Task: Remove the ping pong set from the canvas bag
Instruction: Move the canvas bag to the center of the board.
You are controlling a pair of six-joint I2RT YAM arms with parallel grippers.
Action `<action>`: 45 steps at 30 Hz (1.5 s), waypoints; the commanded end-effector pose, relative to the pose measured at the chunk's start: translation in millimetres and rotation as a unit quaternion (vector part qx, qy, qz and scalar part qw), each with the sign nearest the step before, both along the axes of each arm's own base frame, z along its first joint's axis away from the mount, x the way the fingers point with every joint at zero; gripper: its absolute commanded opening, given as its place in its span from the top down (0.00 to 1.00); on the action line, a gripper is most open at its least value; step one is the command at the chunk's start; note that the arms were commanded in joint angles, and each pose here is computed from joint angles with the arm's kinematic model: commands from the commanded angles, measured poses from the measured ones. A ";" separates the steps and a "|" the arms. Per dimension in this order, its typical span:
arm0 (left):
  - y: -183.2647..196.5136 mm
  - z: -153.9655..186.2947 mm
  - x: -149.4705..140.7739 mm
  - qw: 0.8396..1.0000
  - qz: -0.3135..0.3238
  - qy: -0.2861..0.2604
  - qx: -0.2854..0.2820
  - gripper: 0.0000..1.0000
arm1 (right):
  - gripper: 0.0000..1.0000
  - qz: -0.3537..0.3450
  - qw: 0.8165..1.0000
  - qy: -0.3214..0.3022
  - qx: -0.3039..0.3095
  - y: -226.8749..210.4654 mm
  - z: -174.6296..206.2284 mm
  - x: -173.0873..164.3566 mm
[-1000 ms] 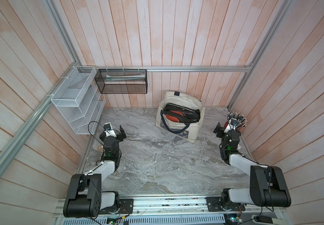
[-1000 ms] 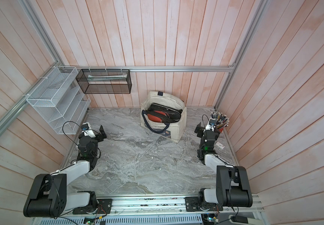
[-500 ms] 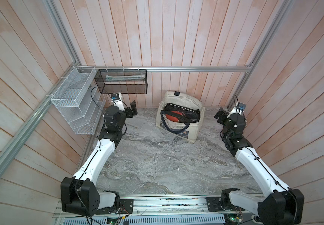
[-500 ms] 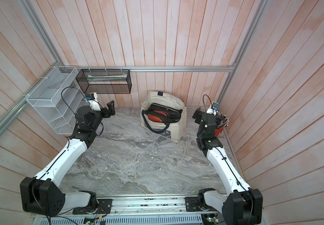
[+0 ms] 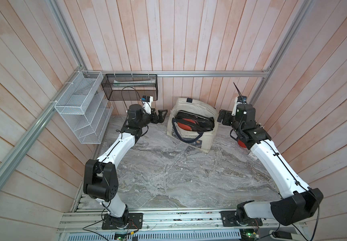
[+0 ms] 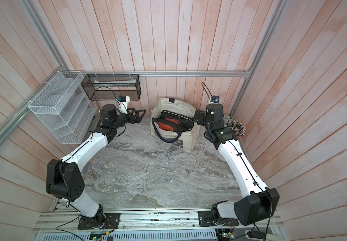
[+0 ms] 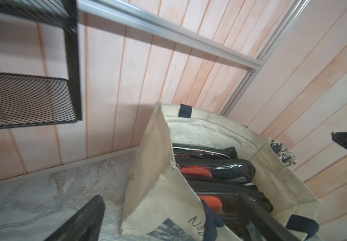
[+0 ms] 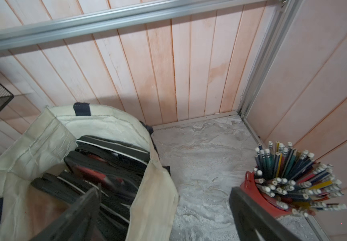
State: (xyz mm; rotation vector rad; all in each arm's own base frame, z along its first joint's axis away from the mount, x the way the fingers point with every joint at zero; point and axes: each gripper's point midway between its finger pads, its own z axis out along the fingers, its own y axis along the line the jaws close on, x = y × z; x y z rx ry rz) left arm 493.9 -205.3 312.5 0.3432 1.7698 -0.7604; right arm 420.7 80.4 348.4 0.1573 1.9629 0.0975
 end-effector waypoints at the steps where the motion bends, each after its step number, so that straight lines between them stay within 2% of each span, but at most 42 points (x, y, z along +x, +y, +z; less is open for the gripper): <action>1: -19.1 28.4 -1.0 0.998 -0.026 -0.049 -0.014 0.00 | 0.02 0.013 0.998 0.058 0.018 9.7 -18.1 -10.0; 5: -22.8 28.5 8.7 0.998 -0.018 -0.055 -0.020 0.00 | 0.02 0.007 0.997 0.079 0.021 11.1 -27.6 -12.7; 12: -38.4 17.8 31.0 0.999 -0.014 -0.049 0.008 0.00 | 0.02 0.009 0.995 0.096 0.026 13.6 -47.2 -13.4; 18: -44.7 -13.8 53.2 0.994 0.035 -0.016 0.099 0.00 | 0.02 0.010 0.995 0.099 0.024 13.1 -52.3 -16.5; 22: -38.4 -23.9 60.6 0.989 0.069 -0.013 0.127 0.02 | 0.01 0.006 0.995 0.099 0.020 11.1 -52.2 -16.4; 28: -35.1 -25.1 68.9 0.987 0.087 -0.014 0.133 0.12 | 0.02 0.005 0.994 0.105 0.022 12.7 -55.2 -13.1; 30: -36.6 -24.5 71.9 0.987 0.086 -0.013 0.133 0.19 | 0.02 0.006 0.994 0.111 0.022 14.0 -59.5 -11.5; 33: -41.0 -26.3 74.4 0.988 0.076 -0.011 0.132 0.23 | 0.02 0.007 0.992 0.122 0.024 16.6 -66.2 -8.3; 43: -56.4 -39.5 74.0 0.989 0.045 0.001 0.137 0.20 | 0.02 0.021 0.988 0.149 0.030 29.9 -86.9 6.2; 44: -56.3 -40.9 74.9 0.989 0.046 0.002 0.141 0.24 | 0.03 0.022 0.988 0.151 0.031 31.0 -89.2 6.8; 45: -55.9 -44.1 76.1 0.988 0.047 0.005 0.145 0.37 | 0.04 0.022 0.988 0.152 0.031 31.2 -89.8 7.0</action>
